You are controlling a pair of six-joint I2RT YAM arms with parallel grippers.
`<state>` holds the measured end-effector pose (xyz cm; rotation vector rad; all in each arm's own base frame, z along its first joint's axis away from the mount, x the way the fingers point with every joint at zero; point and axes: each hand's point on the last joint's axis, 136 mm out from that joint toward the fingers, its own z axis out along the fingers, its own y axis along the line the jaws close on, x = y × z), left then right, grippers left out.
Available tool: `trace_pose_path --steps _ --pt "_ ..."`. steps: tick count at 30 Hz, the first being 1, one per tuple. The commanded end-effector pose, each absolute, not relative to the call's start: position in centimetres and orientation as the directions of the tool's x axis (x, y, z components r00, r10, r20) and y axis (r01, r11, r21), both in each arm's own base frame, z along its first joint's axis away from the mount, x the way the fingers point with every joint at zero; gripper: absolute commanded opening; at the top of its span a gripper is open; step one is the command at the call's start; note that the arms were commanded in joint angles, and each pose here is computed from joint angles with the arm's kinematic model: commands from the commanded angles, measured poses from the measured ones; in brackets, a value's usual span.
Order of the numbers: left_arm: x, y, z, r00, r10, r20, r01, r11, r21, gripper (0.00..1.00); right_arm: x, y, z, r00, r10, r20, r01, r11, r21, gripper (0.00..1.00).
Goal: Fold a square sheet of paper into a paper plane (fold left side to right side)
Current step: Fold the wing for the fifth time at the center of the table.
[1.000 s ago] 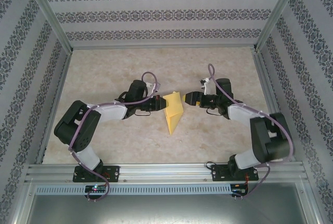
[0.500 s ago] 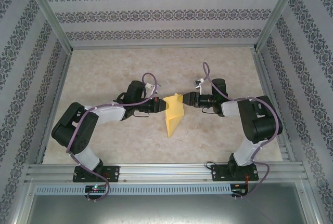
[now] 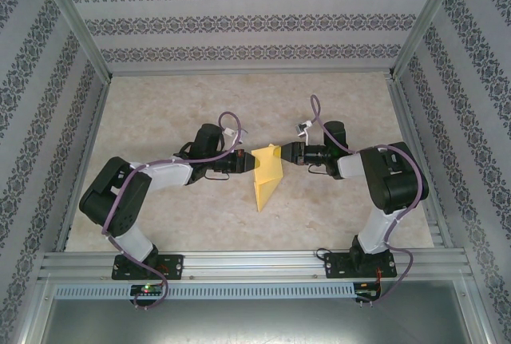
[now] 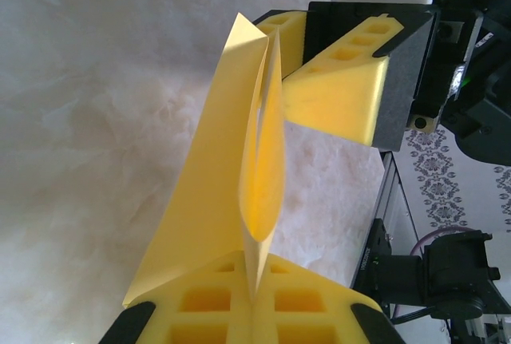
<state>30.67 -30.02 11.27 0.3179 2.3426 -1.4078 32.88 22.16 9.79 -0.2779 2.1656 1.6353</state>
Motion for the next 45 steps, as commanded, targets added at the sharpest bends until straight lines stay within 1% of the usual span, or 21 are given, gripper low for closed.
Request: trace_pose_path --steps 1,5,11,12,13,14,16,17,19,21,23,25,28,32,36,43,45 --pt "31.7 -30.2 12.3 -0.877 -0.018 -0.481 0.425 0.44 -0.791 0.0 32.1 22.7 10.6 -0.874 0.043 -0.484 -0.457 0.263 0.849 0.34" --pt "31.7 -30.1 12.2 -0.877 -0.017 -0.48 0.424 0.442 -0.791 0.0 31.9 22.6 10.8 -0.872 0.036 -0.488 -0.461 0.275 0.844 0.26" --pt "31.7 -30.1 11.7 -0.882 -0.015 -0.47 0.414 0.448 -0.792 0.0 31.8 22.2 10.7 -0.875 0.028 -0.483 -0.452 0.312 0.836 0.11" --pt "31.7 -30.1 11.4 -0.885 -0.015 -0.466 0.41 0.451 -0.792 0.02 31.9 22.1 10.6 -0.877 0.029 -0.479 -0.445 0.322 0.836 0.09" --pt "31.7 -30.0 11.2 -0.887 -0.016 -0.461 0.404 0.456 -0.793 0.08 31.9 22.1 10.6 -0.878 0.029 -0.477 -0.442 0.33 0.834 0.07" --pt "31.8 -30.0 11.1 -0.888 -0.018 -0.459 0.4 0.462 -0.792 0.16 31.8 22.0 10.6 -0.882 0.028 -0.471 -0.435 0.338 0.835 0.05" --pt "31.8 -29.8 11.0 -0.886 -0.021 -0.463 0.399 0.476 -0.784 0.36 31.7 21.9 10.5 -0.887 0.026 -0.46 -0.422 0.354 0.834 0.03" --pt "31.9 -29.5 10.9 -0.883 -0.022 -0.468 0.397 0.495 -0.773 0.44 31.7 21.8 10.6 -0.89 0.026 -0.456 -0.416 0.364 0.833 0.02" --pt "32.1 -28.9 11.0 -0.875 -0.02 -0.484 0.398 0.539 -0.742 0.51 31.7 21.6 10.3 -0.902 0.031 -0.431 -0.386 0.394 0.834 0.0" --pt "32.5 -27.9 11.3 -0.859 -0.026 -0.511 0.397 0.595 -0.699 0.61 31.7 21.4 10.2 -0.915 0.036 -0.403 -0.351 0.423 0.835 0.0" --pt "32.6 -26.9 11.6 -0.846 -0.028 -0.532 0.389 0.65 -0.653 0.67 31.8 21.1 10.1 -0.927 0.043 -0.372 -0.313 0.457 0.833 0.0" --pt "32.7 -25.8 12.1 -0.83 -0.033 -0.556 0.379 0.698 -0.608 0.7 32.0 20.8 10.1 -0.94 0.055 -0.336 -0.268 0.489 0.83 0.0" --pt "32.1 -25.1 13.1 -0.808 0.002 -0.59 0.395 0.745 -0.538 0.69 32.3 20.7 10.1 -0.954 0.071 -0.292 -0.213 0.523 0.825 0.0" --pt "29.3 -26.3 13.9 -0.764 0.143 -0.629 0.475 0.784 -0.399 0.69 32.9 20.5 9.6 -0.974 0.103 -0.204 -0.11 0.572 0.813 0.0" --pt "26.7 -27.8 13.2 -0.746 0.243 -0.619 0.51 0.807 -0.297 0.7 33.3 20.8 9.4 -0.983 0.119 -0.141 -0.044 0.591 0.806 0.0" --pt "24.7 -31.2 11.8 -0.741 0.302 -0.6 0.51 0.833 -0.212 0.73 34.1 21.0 9.2 -0.983 0.147 -0.109 0.002 0.605 0.796 0.0" --pt "24.9 -31.9 11.2 -0.769 0.285 -0.572 0.475 0.854 -0.213 0.74 34.2 21.0 9.0 -0.983 0.155 -0.1 0.016 0.612 0.791 0.0"
